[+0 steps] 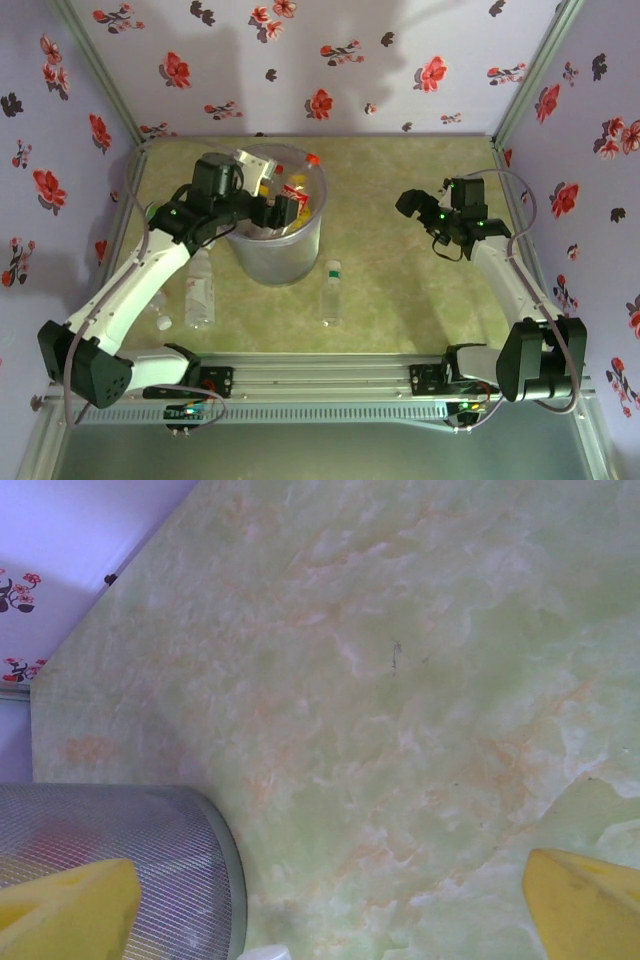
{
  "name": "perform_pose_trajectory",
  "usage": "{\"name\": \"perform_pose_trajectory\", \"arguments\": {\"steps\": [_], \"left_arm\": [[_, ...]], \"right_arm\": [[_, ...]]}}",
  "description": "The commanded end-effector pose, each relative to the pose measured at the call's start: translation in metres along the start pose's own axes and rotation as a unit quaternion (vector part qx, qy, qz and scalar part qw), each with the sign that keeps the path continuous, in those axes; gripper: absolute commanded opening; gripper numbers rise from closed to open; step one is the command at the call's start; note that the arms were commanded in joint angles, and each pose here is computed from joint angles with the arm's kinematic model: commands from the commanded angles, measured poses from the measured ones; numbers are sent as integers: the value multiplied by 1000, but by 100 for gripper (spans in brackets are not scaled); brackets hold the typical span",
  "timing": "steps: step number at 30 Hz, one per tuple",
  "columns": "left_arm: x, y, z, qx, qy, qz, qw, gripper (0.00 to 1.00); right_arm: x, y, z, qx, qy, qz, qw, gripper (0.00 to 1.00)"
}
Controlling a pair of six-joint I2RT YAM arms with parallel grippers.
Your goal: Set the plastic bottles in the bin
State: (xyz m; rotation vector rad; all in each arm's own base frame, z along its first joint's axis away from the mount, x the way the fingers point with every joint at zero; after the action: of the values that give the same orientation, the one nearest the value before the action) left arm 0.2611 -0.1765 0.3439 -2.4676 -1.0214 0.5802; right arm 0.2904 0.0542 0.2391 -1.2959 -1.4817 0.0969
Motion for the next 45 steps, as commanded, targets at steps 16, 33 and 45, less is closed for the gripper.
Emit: {"name": "perform_pose_trajectory", "arguments": {"steps": [16, 33, 45], "left_arm": [[8, 46, -21, -16, -6, 4, 1000, 59], [17, 16, 37, -5, -95, -66, 993, 30], [31, 44, 52, 2, -138, -93, 986, 41]], "right_arm": [[7, -11, -2, -13, -8, -8, 1000, 99], [7, -6, -2, -11, -12, 1, 1000, 99], [28, -21, 34, 15, -70, 74, 995, 99]]}}
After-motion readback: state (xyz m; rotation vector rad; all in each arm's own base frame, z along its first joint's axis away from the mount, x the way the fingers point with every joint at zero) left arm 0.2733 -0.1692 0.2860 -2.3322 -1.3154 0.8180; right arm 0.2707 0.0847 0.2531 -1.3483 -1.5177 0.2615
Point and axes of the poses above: each hand's point on the last joint's axis, 136 mm out from that joint toward the fingers, its own y axis out along the fingers, its own x axis along the line the jaws close on, z = x × y, the point moved 9 cm from there along -y, back along the fingers, and after that the axes turned 3 degrees about y, right-handed, at the moved point
